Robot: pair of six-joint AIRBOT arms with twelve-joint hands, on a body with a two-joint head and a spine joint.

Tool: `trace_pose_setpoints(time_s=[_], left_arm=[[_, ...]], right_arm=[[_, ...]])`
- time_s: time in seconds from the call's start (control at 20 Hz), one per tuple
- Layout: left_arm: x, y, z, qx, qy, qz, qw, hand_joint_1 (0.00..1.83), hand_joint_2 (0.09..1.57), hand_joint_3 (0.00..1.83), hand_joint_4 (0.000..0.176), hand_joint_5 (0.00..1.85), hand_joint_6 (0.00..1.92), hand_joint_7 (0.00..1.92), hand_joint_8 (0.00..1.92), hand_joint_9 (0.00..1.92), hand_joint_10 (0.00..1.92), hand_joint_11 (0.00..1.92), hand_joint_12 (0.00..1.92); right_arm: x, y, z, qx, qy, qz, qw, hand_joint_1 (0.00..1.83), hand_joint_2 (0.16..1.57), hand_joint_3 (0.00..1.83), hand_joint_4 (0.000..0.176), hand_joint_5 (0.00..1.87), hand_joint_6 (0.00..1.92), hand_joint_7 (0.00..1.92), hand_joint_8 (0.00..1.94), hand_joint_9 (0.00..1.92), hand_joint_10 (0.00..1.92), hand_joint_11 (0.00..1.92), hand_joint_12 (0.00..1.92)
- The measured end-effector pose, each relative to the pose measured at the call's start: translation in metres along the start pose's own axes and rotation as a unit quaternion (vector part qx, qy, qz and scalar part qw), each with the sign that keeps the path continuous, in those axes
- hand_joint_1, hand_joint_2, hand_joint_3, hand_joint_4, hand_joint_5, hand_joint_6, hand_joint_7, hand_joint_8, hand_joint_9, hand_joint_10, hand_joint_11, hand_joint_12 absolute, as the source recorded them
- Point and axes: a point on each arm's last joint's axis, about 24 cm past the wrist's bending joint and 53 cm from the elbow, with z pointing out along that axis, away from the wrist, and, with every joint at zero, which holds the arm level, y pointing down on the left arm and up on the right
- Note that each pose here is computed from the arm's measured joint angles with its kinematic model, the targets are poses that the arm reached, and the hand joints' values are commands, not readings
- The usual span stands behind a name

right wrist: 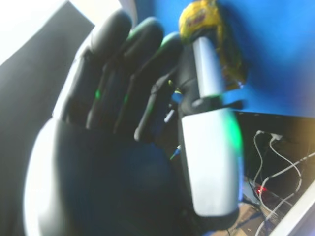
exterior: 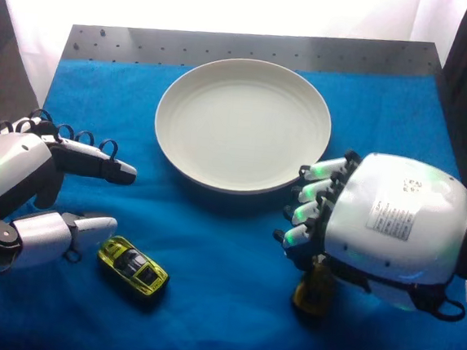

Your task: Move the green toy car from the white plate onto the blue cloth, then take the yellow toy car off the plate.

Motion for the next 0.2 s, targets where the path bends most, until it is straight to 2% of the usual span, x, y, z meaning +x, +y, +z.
trace_pose_setpoints(time_s=[0.05, 0.1, 0.2], left_arm=[[0.0000, -0.0001, 0.0000, 0.000, 0.000, 0.000, 1.0000, 0.82, 1.29, 0.01, 0.175, 0.62, 1.49, 0.66, 0.00, 0.49, 0.27, 0.00, 1.43], [0.0011, 0.0011, -0.0008, -0.001, 0.002, 0.001, 1.0000, 0.81, 1.30, 0.00, 0.176, 0.61, 1.52, 0.66, 0.00, 0.50, 0.28, 0.00, 1.43], [0.0011, 0.0007, -0.0009, -0.001, 0.002, 0.000, 1.0000, 0.81, 1.30, 0.00, 0.176, 0.61, 1.52, 0.67, 0.00, 0.49, 0.28, 0.00, 1.41]], right_arm=[[0.0042, -0.0032, -0.0004, 0.006, 0.008, 0.005, 0.9999, 1.04, 1.02, 0.00, 0.000, 0.57, 0.56, 0.50, 0.80, 0.41, 1.04, 0.16, 1.58], [0.0093, -0.0064, -0.0020, 0.013, 0.021, 0.004, 0.9997, 0.99, 1.02, 0.00, 0.000, 0.47, 0.63, 0.39, 0.95, 0.33, 1.21, 0.13, 1.69], [0.0054, -0.0084, -0.0063, 0.017, 0.018, 0.002, 0.9997, 0.97, 1.03, 0.00, 0.000, 0.44, 0.67, 0.36, 0.99, 0.31, 1.23, 0.14, 1.69]])
